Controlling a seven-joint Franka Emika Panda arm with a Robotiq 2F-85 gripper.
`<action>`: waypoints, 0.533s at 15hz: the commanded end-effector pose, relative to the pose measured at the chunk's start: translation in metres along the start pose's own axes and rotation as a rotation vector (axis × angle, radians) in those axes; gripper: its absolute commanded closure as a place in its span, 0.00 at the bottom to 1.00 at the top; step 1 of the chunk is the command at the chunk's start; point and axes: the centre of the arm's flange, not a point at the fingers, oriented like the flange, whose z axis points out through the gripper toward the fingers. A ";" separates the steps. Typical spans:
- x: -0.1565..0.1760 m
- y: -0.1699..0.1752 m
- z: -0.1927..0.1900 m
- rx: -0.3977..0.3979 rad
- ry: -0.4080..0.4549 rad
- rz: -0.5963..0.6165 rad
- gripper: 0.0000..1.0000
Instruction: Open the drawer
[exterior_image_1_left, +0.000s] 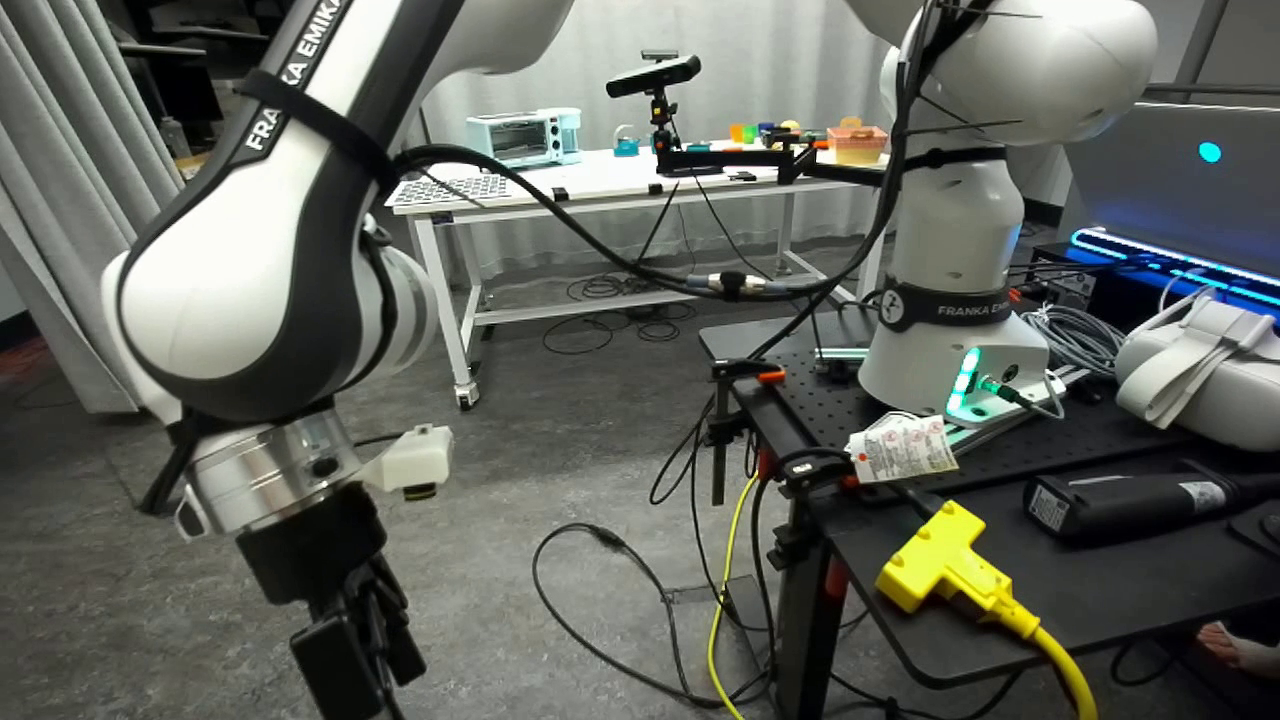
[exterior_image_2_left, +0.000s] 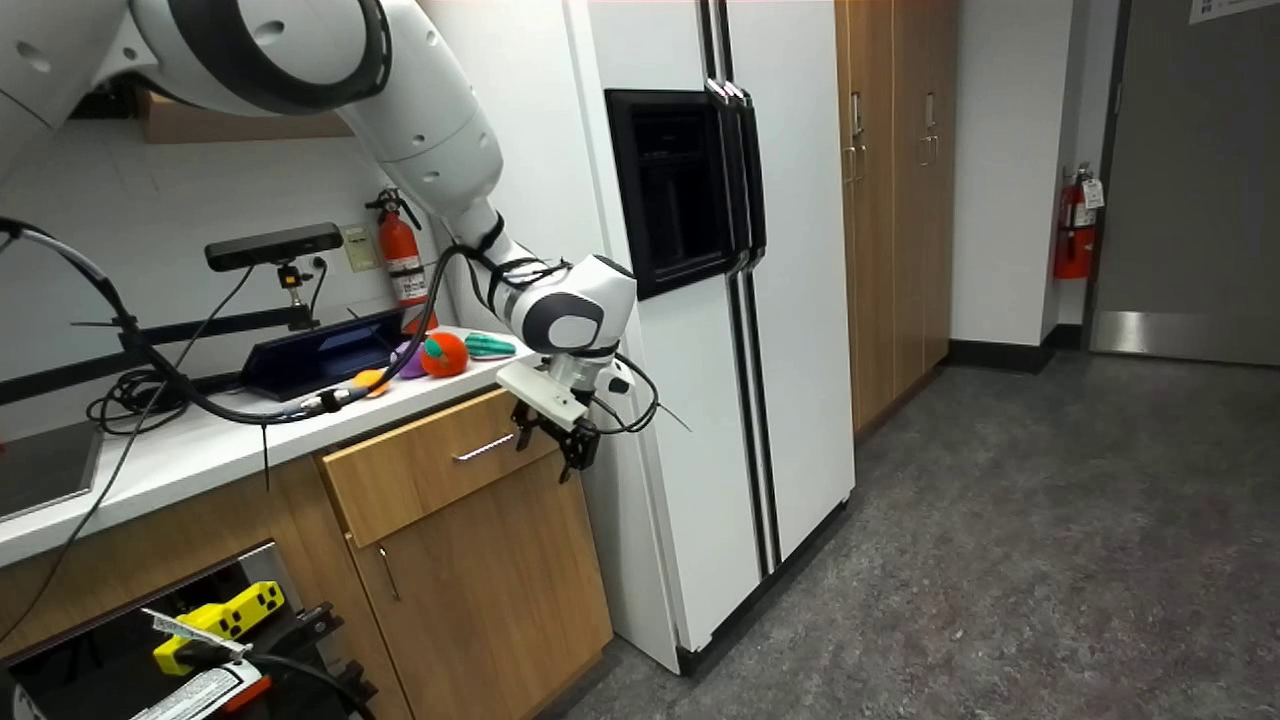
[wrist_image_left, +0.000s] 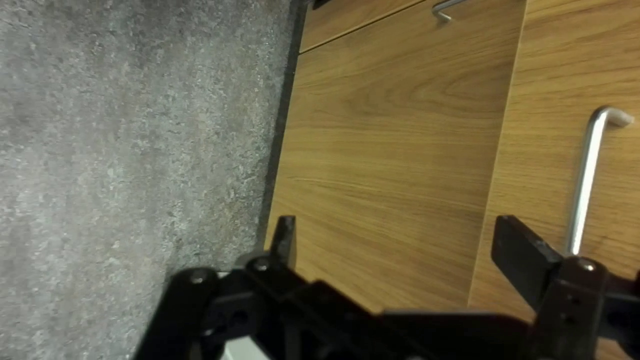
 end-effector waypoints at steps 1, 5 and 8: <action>-0.036 0.006 -0.035 -0.052 0.040 0.031 0.00; -0.053 -0.021 -0.071 -0.116 0.096 -0.012 0.00; -0.060 -0.057 -0.092 -0.142 0.133 -0.085 0.35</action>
